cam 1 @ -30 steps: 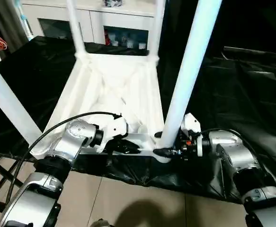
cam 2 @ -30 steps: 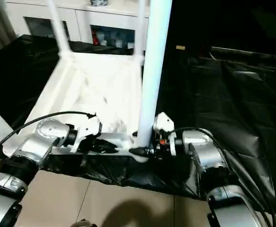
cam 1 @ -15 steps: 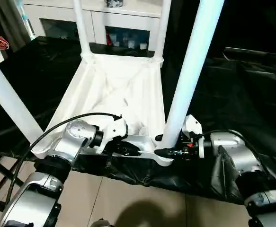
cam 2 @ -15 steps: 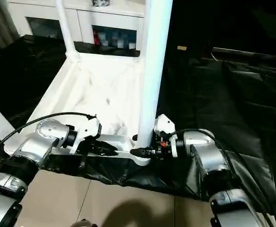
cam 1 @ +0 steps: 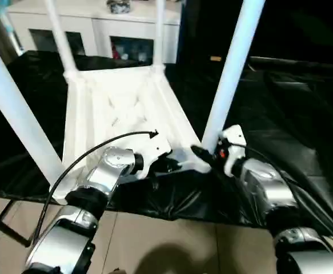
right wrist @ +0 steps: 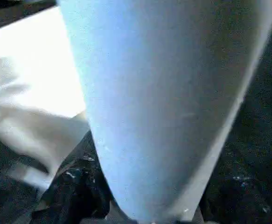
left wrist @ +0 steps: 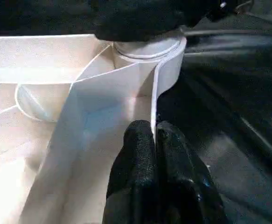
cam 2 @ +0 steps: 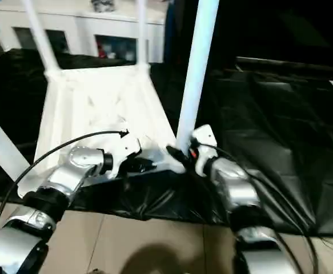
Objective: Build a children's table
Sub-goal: Rotate leg to tighten
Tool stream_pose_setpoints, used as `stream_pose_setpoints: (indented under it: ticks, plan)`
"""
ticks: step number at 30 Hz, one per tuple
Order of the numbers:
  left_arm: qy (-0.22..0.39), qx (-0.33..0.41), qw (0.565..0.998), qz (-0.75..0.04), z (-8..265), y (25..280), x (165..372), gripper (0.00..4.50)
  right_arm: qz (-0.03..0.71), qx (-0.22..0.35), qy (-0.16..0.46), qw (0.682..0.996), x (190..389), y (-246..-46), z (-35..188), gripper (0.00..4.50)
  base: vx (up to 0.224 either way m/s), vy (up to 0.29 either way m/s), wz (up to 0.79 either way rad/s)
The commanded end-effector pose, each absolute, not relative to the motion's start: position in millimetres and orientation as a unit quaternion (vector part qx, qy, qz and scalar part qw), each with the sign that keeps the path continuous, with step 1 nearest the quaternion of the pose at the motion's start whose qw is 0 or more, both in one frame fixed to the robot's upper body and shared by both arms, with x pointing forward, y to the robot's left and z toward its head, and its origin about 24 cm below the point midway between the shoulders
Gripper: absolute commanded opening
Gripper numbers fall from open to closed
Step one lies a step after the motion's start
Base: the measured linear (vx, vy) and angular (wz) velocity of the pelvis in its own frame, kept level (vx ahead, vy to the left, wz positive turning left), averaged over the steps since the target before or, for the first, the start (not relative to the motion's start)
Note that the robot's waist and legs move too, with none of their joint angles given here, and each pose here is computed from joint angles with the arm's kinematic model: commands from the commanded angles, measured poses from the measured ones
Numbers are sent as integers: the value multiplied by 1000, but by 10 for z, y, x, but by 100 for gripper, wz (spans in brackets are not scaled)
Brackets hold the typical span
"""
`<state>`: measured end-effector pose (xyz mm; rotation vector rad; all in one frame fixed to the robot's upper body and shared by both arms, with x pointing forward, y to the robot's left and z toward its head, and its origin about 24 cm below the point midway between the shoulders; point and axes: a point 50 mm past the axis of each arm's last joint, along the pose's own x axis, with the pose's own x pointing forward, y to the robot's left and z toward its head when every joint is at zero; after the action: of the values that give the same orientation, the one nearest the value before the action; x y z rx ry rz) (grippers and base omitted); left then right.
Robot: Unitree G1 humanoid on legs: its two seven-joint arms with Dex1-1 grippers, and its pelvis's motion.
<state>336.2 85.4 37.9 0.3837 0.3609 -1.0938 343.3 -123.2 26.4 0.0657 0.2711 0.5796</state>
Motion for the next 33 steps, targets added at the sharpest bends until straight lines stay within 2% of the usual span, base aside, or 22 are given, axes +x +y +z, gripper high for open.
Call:
stream_pose_setpoints:
  ticks: [1,2,3,5,8,10,13,16,18,24,26,29,33]
  plan:
    - [97,166,832,-520,627,385,3401,0,316,71,217,921,3269,-620,-18,199,0,0,0]
    - [95,167,832,-520,628,366,3397,0,314,69,213,923,3281,-585,-3,199,0,0,0]
    - [93,171,828,-525,630,356,3389,0,310,72,206,925,3296,-559,18,234,0,0,0]
    - [89,177,821,-535,631,359,3375,0,308,82,199,927,3314,-538,48,269,0,0,0]
    - [88,181,809,-552,626,401,3350,0,320,83,187,925,3323,-563,77,291,0,0,0]
    - [89,188,802,-560,611,451,3338,0,337,67,178,922,3318,-608,88,305,0,0,0]
    - [95,202,796,-562,580,552,3336,0,382,43,160,909,3280,-777,110,334,0,0,0]
    - [99,213,790,-566,555,625,3332,0,412,28,151,898,3221,-989,128,361,0,0,0]
    - [103,226,781,-573,535,708,3334,0,437,13,144,888,3134,-1287,170,373,0,0,0]
    - [99,219,753,-613,561,838,3315,0,457,-3,138,879,2943,-1929,358,420,25,-7,6]
    - [98,211,741,-630,572,869,3300,0,461,-5,138,877,2870,-2079,429,441,0,0,0]
    - [98,209,716,-659,576,919,3262,0,451,-7,137,882,2768,-2299,524,441,0,0,0]
    - [98,210,688,-688,581,1004,3217,0,400,-5,129,907,2741,-2503,584,441,0,0,0]
